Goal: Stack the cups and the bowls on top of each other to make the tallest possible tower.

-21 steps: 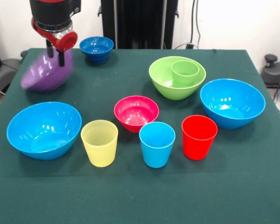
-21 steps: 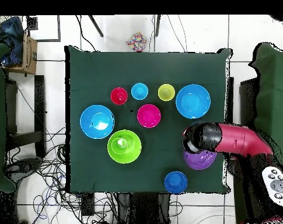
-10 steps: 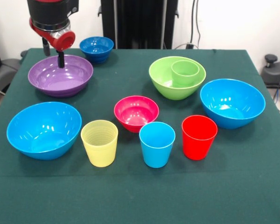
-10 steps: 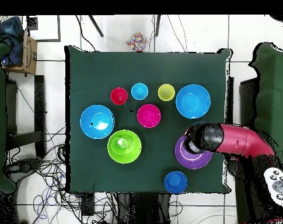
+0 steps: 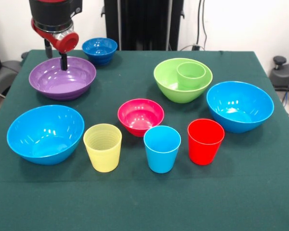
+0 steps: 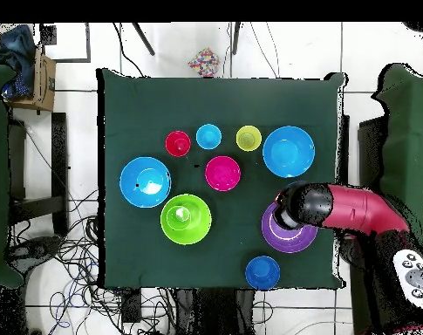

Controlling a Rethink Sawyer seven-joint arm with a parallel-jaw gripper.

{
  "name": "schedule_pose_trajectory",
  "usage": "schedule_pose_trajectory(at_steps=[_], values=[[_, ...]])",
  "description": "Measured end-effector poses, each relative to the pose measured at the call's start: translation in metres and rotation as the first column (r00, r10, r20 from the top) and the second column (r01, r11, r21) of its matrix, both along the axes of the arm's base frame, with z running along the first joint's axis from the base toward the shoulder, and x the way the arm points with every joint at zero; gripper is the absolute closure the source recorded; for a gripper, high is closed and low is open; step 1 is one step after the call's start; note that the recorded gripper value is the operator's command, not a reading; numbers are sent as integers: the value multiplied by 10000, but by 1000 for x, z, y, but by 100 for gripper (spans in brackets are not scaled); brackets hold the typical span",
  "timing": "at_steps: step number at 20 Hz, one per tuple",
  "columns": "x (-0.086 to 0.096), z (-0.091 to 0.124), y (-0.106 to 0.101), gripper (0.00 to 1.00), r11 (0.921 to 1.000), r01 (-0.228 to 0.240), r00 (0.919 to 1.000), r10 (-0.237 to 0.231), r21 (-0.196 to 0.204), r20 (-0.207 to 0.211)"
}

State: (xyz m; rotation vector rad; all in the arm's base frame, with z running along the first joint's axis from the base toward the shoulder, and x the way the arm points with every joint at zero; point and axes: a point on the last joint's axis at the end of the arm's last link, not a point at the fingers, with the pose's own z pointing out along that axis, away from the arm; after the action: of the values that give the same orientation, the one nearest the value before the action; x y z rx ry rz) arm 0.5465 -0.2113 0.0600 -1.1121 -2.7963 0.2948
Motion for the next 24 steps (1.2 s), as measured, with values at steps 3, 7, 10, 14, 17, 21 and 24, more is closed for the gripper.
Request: schedule_pose_trajectory(at_steps=[3, 7, 10, 14, 17, 21, 24], values=[[0, 0, 0, 0, 10000, -4, 10000, 4, -1, 1], [1, 0, 0, 0, 10000, -1, 10000, 1, -12, 18], [1, 1, -1, 0, 10000, 1, 10000, -1, -19, 29], [1, 1, -1, 0, 10000, 0, 10000, 0, -18, 28], [1, 1, -1, 0, 10000, -2, 10000, 2, -20, 27], [3, 1, 1, 0, 10000, -36, 10000, 36, -41, 42], [5, 5, 1, 0, 9999, -58, 9999, 58, -88, 106]])
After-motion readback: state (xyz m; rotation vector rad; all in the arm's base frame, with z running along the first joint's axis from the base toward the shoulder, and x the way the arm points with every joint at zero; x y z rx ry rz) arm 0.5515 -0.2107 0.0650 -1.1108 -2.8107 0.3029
